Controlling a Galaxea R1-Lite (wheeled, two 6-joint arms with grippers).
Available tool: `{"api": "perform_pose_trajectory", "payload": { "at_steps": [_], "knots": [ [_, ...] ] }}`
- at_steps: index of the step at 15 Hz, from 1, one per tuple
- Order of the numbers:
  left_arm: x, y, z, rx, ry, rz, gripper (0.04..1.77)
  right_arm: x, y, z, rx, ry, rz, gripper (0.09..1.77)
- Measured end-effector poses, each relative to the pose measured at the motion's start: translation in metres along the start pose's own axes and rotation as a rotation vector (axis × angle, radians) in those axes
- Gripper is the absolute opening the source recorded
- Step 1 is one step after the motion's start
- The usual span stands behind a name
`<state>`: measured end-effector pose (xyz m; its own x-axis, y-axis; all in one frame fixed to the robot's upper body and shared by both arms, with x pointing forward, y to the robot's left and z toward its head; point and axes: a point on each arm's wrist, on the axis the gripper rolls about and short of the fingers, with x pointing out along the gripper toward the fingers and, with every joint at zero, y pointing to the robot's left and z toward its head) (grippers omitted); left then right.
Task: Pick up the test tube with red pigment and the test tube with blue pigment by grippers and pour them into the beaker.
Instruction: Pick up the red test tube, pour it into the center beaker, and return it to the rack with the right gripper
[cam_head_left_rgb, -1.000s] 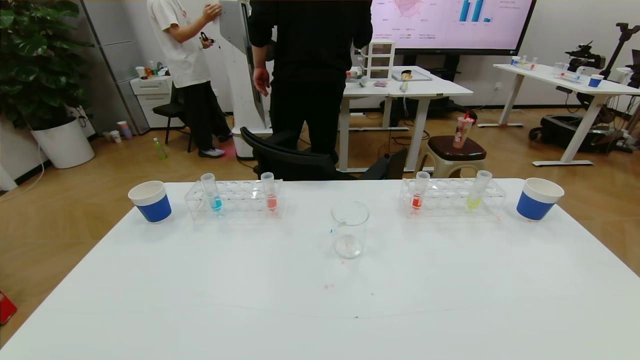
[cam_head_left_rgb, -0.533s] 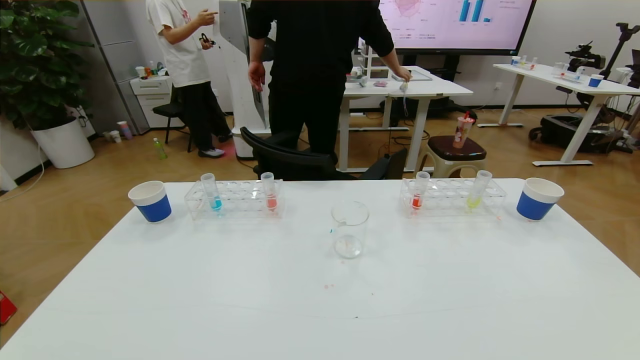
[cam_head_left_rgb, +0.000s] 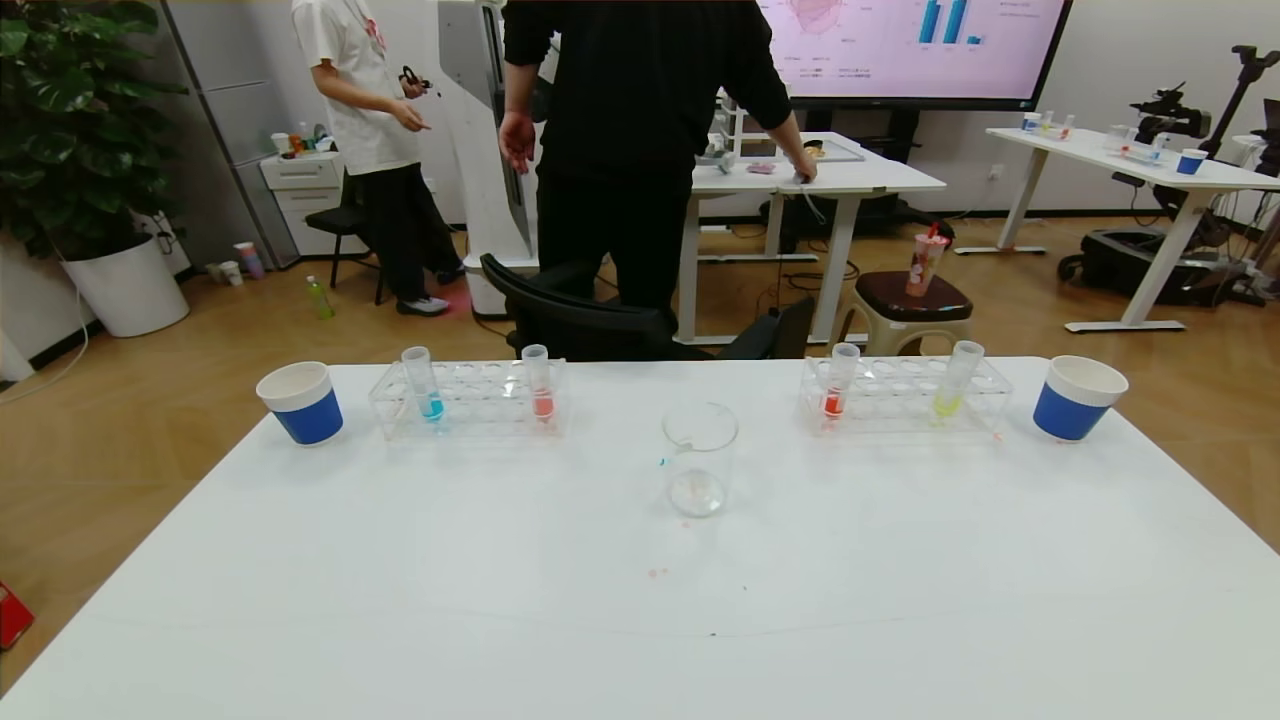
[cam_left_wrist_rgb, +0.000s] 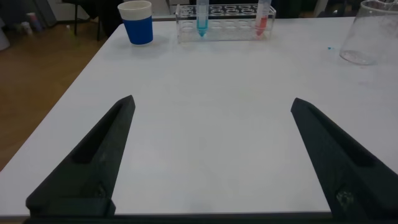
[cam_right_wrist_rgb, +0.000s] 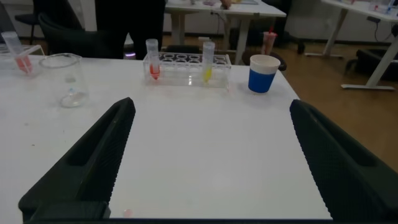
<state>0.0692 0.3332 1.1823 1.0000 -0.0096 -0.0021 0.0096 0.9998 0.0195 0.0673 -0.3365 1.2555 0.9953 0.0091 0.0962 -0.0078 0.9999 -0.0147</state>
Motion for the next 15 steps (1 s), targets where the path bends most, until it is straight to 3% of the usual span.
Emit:
{"api": "perform_pose_trajectory", "payload": {
  "at_steps": [3,7,10,15],
  "knots": [
    [0.000,0.000,0.000,0.000,0.000,0.000,1.75,0.029,-0.001,0.039,0.000,-0.018,0.011,1.74],
    [0.000,0.000,0.000,0.000,0.000,0.000,1.75,0.101,0.000,0.063,0.000,0.030,0.024,1.74],
    [0.000,0.000,0.000,0.000,0.000,0.000,1.75,0.159,0.005,0.058,0.005,0.078,0.058,1.74],
    [0.000,0.000,0.000,0.000,0.000,0.000,1.75,0.236,0.026,0.021,0.013,0.152,0.137,1.74]
  ]
}}
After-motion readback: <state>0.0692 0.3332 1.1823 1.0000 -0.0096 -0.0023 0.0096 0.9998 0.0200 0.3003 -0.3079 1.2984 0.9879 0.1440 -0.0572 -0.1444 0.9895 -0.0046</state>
